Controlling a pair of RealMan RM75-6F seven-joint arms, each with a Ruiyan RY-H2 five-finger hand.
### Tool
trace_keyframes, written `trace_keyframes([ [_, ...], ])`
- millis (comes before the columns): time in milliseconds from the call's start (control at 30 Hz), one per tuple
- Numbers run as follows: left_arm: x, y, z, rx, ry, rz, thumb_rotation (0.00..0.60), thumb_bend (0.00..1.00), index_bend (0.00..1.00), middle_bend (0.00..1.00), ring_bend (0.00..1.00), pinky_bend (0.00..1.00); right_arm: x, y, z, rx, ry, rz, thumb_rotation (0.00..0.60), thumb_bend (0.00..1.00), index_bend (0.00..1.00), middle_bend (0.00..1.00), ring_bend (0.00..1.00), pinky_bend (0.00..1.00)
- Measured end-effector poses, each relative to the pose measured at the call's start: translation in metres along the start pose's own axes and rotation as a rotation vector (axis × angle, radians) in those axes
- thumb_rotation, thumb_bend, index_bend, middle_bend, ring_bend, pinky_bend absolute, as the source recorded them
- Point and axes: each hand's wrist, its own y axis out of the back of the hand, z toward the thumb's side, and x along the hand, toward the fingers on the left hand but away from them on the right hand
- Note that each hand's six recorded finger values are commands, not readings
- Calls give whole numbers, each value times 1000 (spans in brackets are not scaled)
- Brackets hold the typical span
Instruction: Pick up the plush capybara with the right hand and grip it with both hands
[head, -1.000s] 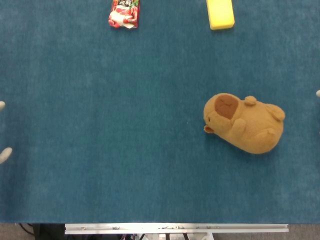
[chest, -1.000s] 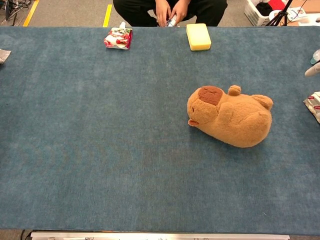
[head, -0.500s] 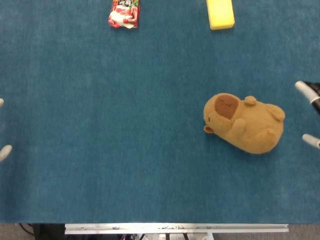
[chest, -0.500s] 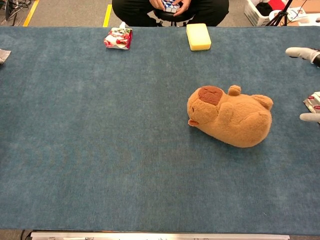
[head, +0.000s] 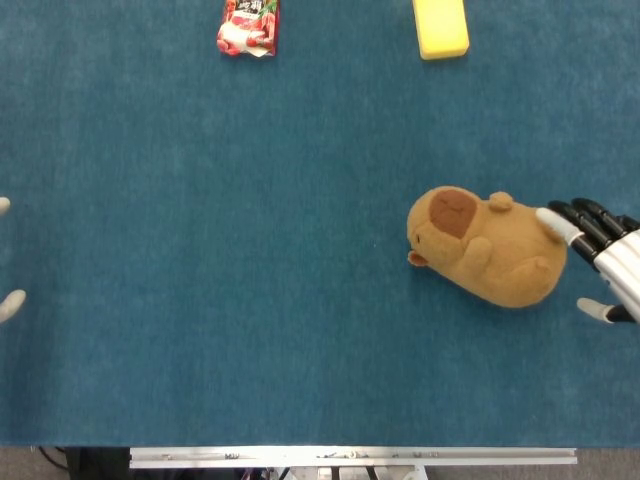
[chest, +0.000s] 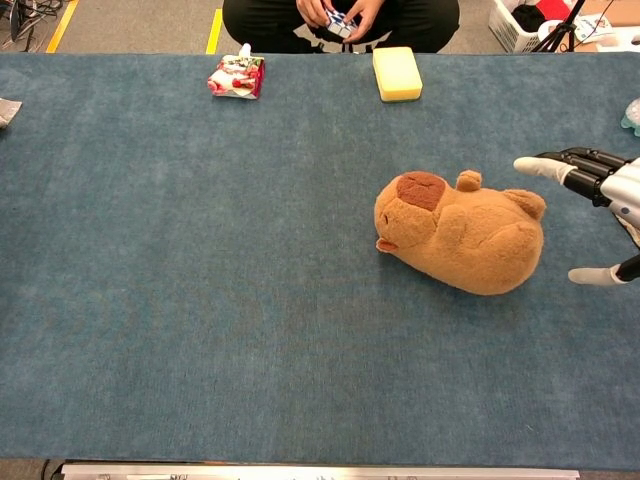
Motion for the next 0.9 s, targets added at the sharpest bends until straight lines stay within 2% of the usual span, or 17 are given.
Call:
trace_keyframes([
  [633, -5, -5, -6, 6, 28, -35, 600, 0, 201, 47, 0, 123, -27, -29, 15, -37, 45, 47, 600, 0, 73, 94, 100, 438],
  [767, -7, -5, -7, 7, 30, -39, 600, 0, 200, 49, 0, 123, -33, -34, 18, -57, 53, 47, 600, 0, 184, 153, 124, 476],
  [900, -8, -7, -8, 7, 33, -44, 600, 0, 200, 50, 0, 123, -38, -40, 20, -67, 55, 40, 600, 0, 268, 264, 234, 546],
])
